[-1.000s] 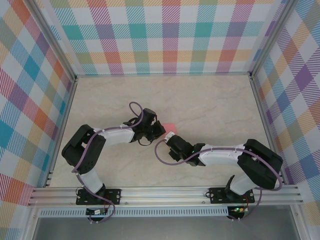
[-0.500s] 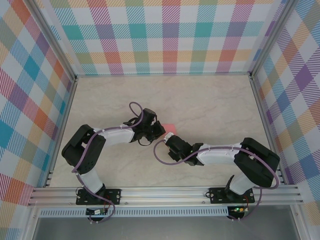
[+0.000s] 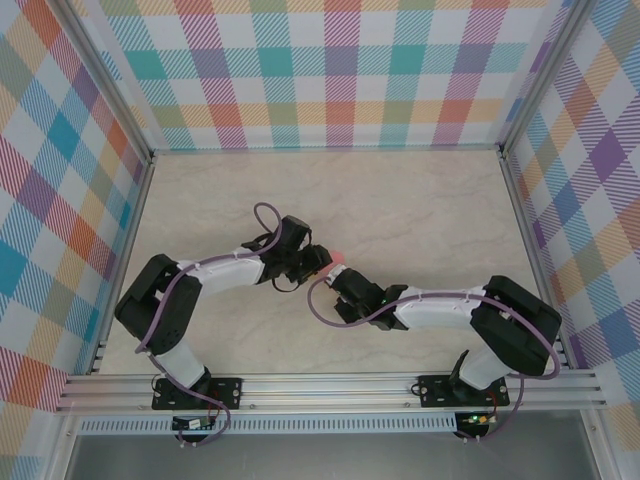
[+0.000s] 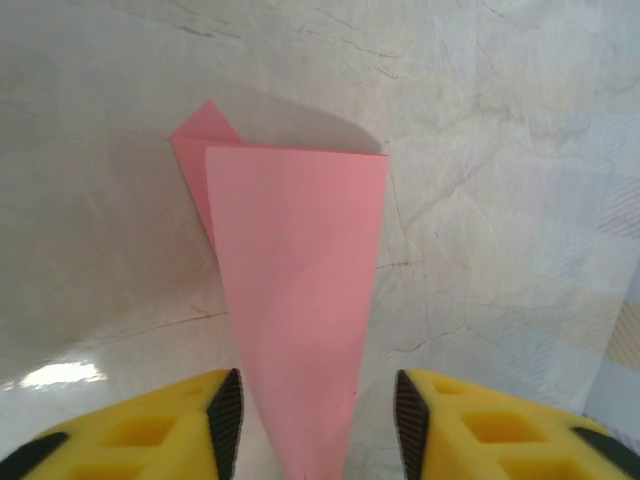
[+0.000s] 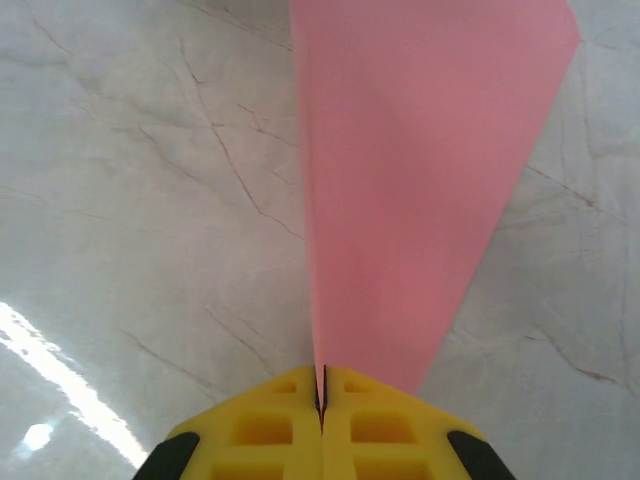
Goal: Fold a paper plane with a square sheet of paper (pick it up from the middle)
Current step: Fold the wing for the fifth time at the center of the table.
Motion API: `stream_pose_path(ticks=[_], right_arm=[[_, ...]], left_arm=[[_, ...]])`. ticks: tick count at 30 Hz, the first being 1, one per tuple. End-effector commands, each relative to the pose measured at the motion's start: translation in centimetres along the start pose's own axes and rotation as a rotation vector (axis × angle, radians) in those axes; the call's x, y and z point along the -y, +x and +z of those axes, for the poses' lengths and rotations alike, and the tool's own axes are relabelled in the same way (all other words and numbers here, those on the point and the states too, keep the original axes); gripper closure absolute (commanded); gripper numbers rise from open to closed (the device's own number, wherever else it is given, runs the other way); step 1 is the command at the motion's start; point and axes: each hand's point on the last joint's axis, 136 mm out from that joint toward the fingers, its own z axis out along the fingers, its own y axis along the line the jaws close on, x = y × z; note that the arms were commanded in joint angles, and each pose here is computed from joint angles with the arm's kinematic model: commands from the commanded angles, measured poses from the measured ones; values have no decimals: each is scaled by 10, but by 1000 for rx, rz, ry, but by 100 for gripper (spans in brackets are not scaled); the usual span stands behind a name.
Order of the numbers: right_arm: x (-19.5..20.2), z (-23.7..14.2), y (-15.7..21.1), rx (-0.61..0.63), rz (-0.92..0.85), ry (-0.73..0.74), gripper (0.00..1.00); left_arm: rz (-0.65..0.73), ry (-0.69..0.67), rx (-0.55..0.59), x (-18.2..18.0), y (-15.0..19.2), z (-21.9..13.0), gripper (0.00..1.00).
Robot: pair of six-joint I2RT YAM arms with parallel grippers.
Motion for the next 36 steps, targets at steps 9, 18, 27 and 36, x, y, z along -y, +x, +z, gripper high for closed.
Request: stream_pose_path(ticks=[9,18,27,36], right_arm=[[-16,-11,-7,18,265,-242,100],[-17,-7,1,-9,359,-308,100],[-12,-12,-2,9,493,-430,100],[-9,-13,0,12,595,-521,100]], left_arm=[[4,-146,60,-28,-16,-61,43],[-17,-126,60,-39,-9,-65,44],[-23,-109,50,-44,-3,-66,44],[-30,-109,41,-49,1,-64,45]])
